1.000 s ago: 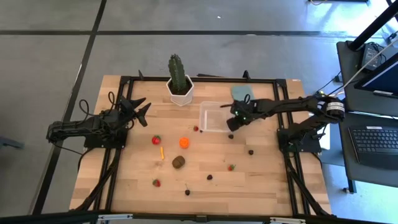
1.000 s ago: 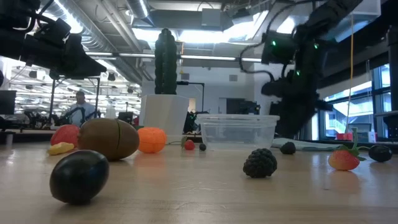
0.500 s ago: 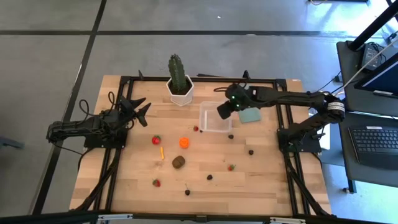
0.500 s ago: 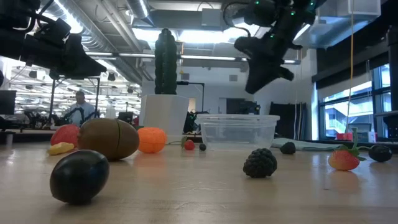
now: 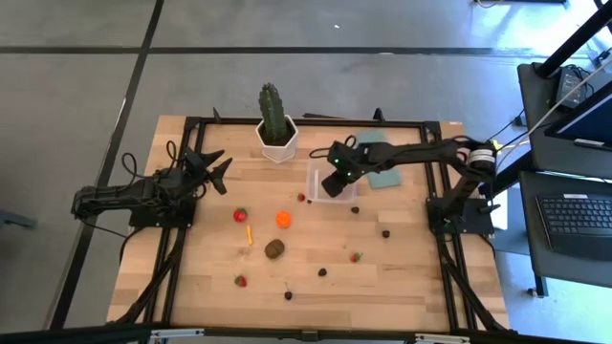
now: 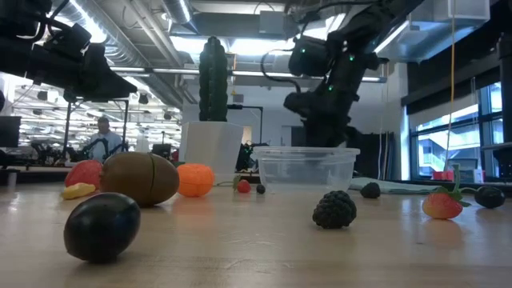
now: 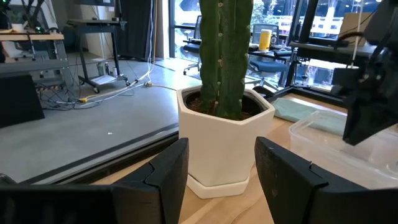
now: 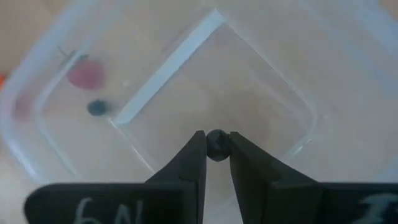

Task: Pick and placing Produce into tupperware
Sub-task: Put the right blueberry into the transparent bin, then put the top raspberry into the transparent bin

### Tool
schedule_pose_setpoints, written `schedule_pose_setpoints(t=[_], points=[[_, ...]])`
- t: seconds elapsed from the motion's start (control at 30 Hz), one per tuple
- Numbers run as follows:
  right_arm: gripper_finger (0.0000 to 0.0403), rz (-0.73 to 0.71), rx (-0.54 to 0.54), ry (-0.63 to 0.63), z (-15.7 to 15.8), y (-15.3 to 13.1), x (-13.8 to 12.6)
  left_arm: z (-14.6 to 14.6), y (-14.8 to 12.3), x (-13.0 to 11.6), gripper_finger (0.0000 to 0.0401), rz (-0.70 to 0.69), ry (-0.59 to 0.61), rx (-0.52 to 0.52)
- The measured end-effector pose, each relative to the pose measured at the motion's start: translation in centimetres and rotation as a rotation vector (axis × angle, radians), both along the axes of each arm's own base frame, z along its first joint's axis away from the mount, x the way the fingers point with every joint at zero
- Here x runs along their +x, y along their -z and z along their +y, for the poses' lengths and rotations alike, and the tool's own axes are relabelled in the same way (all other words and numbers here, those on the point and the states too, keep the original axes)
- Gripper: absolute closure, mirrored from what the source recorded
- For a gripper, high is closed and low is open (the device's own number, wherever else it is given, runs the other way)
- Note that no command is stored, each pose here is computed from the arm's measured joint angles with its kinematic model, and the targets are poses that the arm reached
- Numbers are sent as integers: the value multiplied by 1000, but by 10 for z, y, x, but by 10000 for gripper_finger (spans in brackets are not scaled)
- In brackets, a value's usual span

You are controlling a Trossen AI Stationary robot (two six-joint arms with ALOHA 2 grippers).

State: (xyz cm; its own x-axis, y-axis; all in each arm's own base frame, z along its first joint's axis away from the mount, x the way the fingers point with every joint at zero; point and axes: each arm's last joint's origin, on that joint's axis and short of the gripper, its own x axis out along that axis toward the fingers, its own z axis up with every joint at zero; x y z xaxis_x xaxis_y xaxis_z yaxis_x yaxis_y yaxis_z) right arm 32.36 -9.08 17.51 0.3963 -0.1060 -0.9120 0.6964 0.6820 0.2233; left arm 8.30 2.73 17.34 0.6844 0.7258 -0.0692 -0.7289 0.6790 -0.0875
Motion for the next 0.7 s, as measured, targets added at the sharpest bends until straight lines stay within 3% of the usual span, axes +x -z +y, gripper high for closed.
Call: schedule_pose_setpoints(t=[0.7], points=[[301, -12, 11, 31, -1, 3, 3, 0, 0, 0, 225, 0, 0, 0]])
